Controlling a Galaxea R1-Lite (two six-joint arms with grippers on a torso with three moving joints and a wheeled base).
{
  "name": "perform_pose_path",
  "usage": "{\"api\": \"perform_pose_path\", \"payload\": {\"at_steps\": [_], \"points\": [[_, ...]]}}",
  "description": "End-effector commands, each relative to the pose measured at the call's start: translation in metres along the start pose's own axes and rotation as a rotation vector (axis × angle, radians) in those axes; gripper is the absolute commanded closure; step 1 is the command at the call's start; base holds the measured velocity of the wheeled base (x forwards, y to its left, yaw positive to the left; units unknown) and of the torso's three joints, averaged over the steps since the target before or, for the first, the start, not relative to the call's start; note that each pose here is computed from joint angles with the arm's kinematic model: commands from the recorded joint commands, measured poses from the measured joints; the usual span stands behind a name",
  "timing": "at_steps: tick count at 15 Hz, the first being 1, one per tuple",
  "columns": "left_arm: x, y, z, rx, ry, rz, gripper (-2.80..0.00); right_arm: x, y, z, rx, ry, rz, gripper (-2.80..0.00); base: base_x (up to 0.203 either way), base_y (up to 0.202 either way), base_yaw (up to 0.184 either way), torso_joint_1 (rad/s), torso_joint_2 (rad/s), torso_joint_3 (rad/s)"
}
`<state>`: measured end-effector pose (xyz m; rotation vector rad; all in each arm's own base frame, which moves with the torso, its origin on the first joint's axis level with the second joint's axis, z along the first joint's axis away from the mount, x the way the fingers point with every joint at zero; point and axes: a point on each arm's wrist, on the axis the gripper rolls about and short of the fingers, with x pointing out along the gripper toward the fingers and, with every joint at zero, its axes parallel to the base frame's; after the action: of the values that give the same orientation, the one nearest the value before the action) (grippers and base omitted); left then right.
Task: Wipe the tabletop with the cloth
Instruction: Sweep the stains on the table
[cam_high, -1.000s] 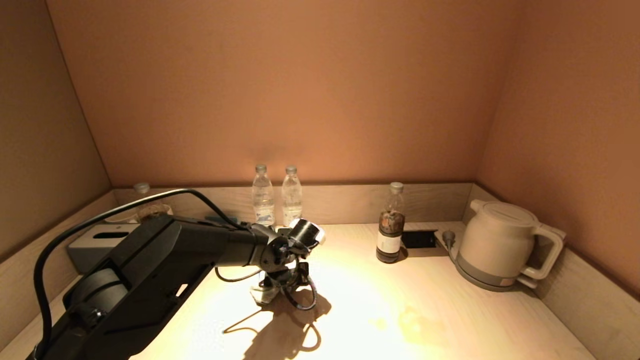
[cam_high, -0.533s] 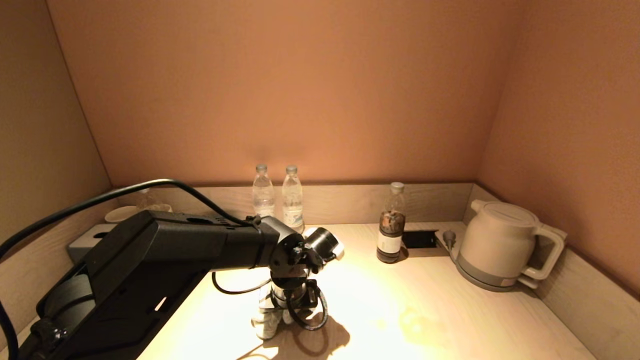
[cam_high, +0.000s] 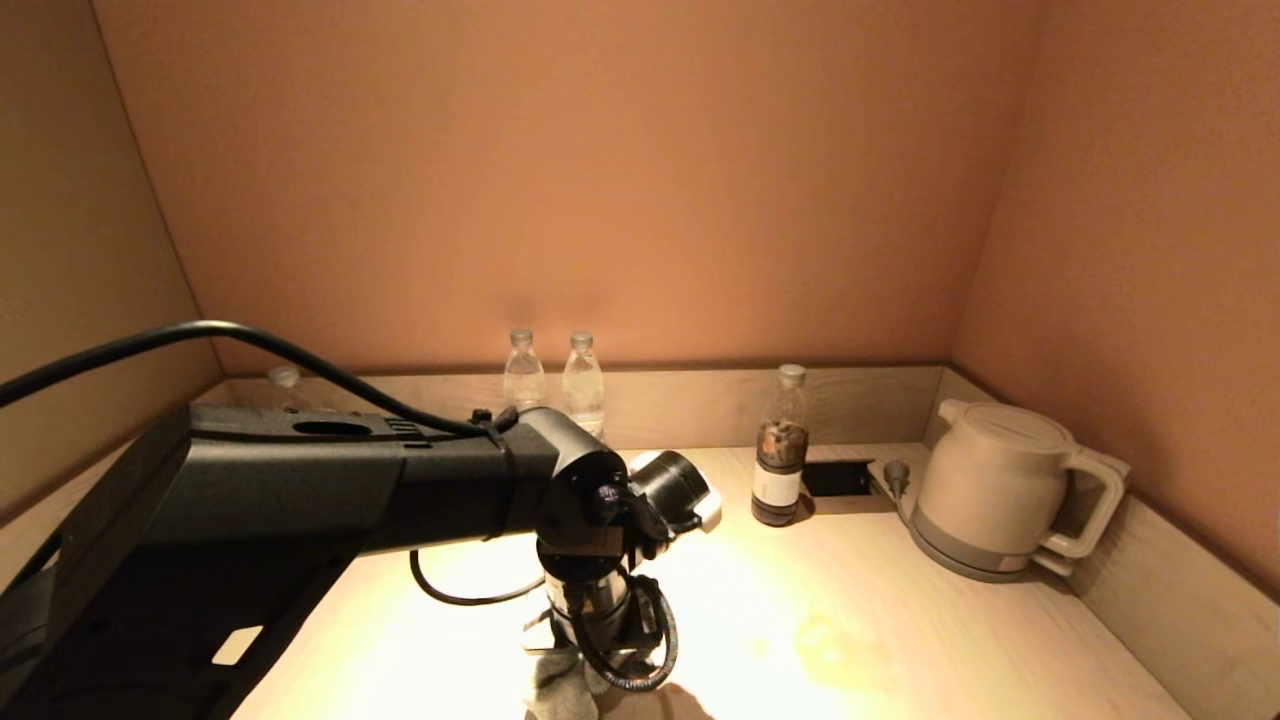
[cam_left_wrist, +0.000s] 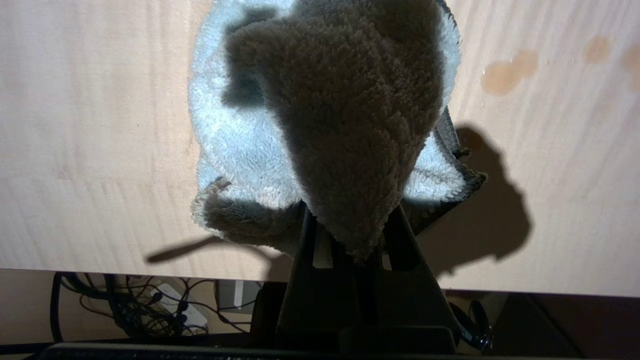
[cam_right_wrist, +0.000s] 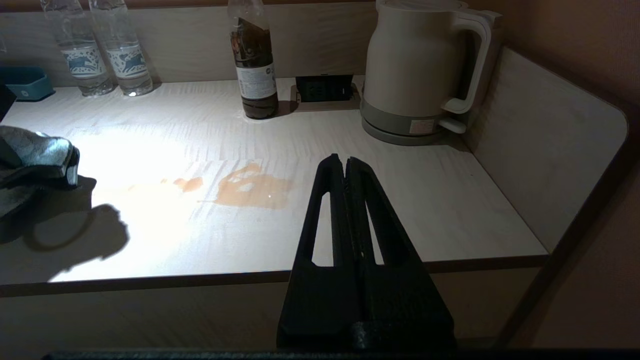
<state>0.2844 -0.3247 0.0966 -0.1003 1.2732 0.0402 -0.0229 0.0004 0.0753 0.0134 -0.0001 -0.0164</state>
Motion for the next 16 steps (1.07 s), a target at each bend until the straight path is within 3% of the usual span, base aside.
{"api": "perform_pose_path", "payload": {"at_steps": [1, 3, 5, 8, 10, 16], "points": [[-0.001, 0.009, 0.014, -0.048, -0.081, 0.04, 0.0, 0.0, 0.0, 0.0, 0.0, 0.002, 0.0, 0.0, 0.0, 0.0, 0.0, 0.0, 0.0, 0.0], [0.015, 0.022, 0.043, -0.138, -0.232, 0.101, 0.0, 0.0, 0.0, 0.0, 0.0, 0.002, 0.0, 0.0, 0.0, 0.0, 0.0, 0.0, 0.0, 0.0], [0.038, 0.036, 0.067, -0.2, -0.327, 0.161, 0.0, 0.0, 0.0, 0.0, 0.0, 0.002, 0.0, 0.0, 0.0, 0.0, 0.0, 0.0, 0.0, 0.0], [0.052, 0.043, 0.078, -0.219, -0.371, 0.194, 0.0, 0.0, 0.0, 0.0, 0.0, 0.002, 0.001, 0.0, 0.0, 0.0, 0.0, 0.0, 0.0, 0.0], [0.081, 0.05, 0.101, -0.25, -0.473, 0.177, 0.0, 0.0, 0.0, 0.0, 0.0, 0.002, 0.0, 0.0, 0.0, 0.0, 0.0, 0.0, 0.0, 0.0], [0.123, 0.055, 0.124, -0.159, -0.578, 0.158, 0.0, 0.0, 0.0, 0.0, 0.0, 0.002, 0.001, 0.0, 0.0, 0.0, 0.0, 0.0, 0.0, 0.0]]}}
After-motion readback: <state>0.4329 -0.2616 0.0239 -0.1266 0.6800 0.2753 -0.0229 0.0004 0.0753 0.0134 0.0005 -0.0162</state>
